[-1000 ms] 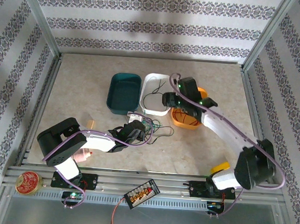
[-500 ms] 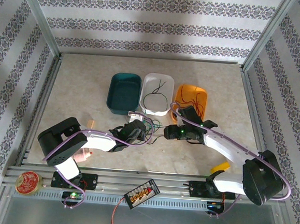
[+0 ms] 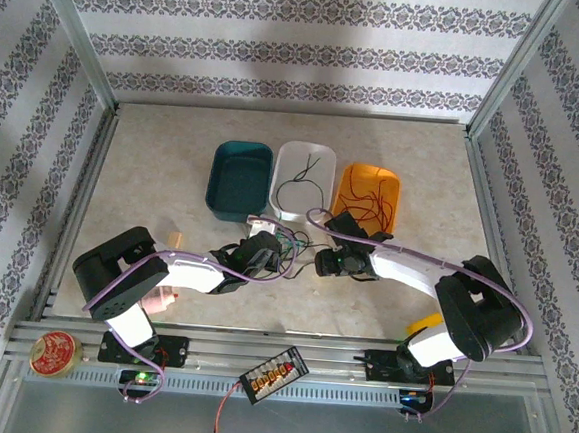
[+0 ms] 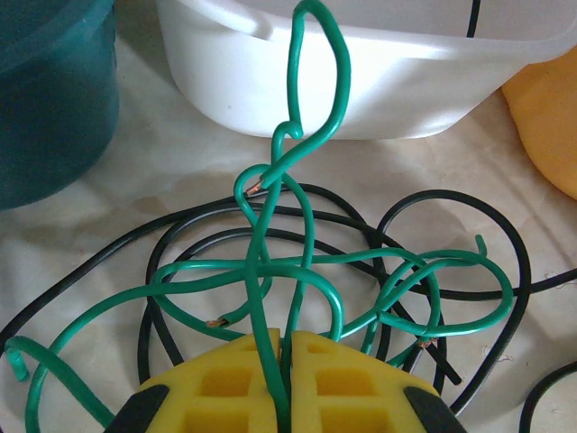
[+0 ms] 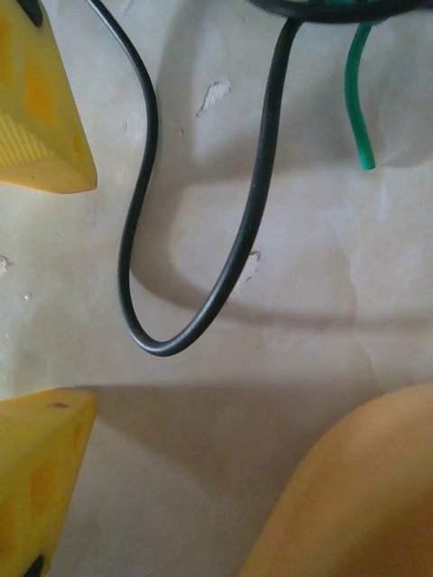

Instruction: Untangle the cables

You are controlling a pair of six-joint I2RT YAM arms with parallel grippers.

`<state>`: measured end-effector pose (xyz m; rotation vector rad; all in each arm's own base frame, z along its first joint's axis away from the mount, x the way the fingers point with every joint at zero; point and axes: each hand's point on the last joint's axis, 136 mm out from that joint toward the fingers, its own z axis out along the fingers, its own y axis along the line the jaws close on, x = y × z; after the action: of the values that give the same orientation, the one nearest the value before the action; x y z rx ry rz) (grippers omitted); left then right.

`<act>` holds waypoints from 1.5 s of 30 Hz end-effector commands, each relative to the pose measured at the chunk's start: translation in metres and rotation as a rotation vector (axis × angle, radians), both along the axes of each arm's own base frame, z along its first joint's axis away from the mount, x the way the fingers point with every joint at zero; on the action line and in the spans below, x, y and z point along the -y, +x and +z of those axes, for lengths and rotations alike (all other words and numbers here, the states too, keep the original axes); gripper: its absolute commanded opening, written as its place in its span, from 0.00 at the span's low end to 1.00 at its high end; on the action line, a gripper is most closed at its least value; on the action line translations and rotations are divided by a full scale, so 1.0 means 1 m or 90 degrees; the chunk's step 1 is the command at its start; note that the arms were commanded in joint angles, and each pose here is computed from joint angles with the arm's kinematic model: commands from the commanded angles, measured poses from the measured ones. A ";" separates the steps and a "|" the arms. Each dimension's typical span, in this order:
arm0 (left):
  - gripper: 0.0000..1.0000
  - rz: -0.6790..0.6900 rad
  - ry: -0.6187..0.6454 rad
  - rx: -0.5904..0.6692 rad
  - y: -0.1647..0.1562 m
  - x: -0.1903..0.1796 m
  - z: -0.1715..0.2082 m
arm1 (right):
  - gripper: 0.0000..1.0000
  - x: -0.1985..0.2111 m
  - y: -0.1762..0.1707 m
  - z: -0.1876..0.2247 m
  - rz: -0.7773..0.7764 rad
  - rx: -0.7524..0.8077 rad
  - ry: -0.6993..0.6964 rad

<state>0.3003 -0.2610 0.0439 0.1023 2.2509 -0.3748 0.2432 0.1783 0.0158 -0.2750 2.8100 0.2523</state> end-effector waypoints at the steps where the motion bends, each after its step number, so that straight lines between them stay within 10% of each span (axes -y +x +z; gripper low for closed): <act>1: 0.00 0.004 0.019 -0.012 -0.003 -0.002 -0.006 | 0.55 0.004 0.016 0.001 -0.009 0.048 -0.058; 28: 0.00 0.000 0.023 -0.014 -0.003 -0.001 -0.006 | 0.54 -0.003 0.051 0.007 -0.047 0.097 -0.031; 37: 0.00 -0.001 0.024 -0.015 -0.003 -0.001 -0.007 | 0.00 -0.004 0.047 0.006 -0.055 0.113 -0.038; 45: 0.00 0.002 0.024 -0.015 -0.003 -0.001 -0.006 | 0.00 -0.005 0.049 0.099 -0.074 0.282 0.019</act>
<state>0.3011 -0.2621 0.0437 0.1047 2.2567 -0.3702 0.2849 0.1904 0.0732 -0.2039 2.5082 0.1916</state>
